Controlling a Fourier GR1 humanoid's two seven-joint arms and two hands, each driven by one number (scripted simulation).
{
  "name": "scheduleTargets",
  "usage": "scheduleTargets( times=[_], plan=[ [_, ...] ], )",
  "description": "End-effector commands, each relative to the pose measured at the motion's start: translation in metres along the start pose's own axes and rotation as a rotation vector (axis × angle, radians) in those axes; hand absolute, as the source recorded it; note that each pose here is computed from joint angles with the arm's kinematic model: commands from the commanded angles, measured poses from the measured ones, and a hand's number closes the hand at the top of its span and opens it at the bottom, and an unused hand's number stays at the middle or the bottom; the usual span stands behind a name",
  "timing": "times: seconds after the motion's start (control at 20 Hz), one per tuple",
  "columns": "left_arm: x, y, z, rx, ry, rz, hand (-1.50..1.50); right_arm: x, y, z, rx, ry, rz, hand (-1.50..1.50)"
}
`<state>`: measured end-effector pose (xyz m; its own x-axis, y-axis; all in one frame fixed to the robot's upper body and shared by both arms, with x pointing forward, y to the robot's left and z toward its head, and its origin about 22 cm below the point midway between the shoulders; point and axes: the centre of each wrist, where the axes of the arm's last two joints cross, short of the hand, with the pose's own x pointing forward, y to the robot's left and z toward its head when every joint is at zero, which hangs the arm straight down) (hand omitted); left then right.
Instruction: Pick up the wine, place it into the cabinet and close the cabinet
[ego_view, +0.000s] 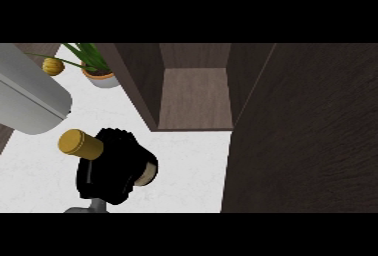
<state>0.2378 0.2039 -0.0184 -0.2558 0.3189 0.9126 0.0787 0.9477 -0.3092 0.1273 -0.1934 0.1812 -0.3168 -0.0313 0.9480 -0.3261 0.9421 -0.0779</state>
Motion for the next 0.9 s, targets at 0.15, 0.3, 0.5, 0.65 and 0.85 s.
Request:
scheduleTargets(
  times=[0.15, 0.3, 0.5, 0.65, 0.85],
  plan=[
    [0.044, -0.071, -0.034, -0.008, 0.009, 0.008, 1.5, 0.034, -0.002, 0.027, 0.028, -0.059, -0.037, -1.5],
    [0.039, -0.089, -0.029, 0.006, 0.028, 0.007, 1.5, 0.037, 0.006, 0.03, 0.023, -0.056, -0.059, -1.5],
    [0.047, -0.104, -0.052, 0.036, 0.079, 0.013, 1.5, 0.039, -0.006, 0.033, 0.032, -0.068, -0.034, -1.5],
    [0.026, -0.105, -0.055, 0.055, 0.065, -0.027, 1.5, 0.042, -0.009, 0.035, 0.022, -0.075, -0.04, -1.5],
    [0.013, -0.115, -0.079, 0.092, 0.118, -0.077, 1.5, 0.029, -0.007, 0.028, 0.032, -0.062, -0.046, -1.5]
  ],
)
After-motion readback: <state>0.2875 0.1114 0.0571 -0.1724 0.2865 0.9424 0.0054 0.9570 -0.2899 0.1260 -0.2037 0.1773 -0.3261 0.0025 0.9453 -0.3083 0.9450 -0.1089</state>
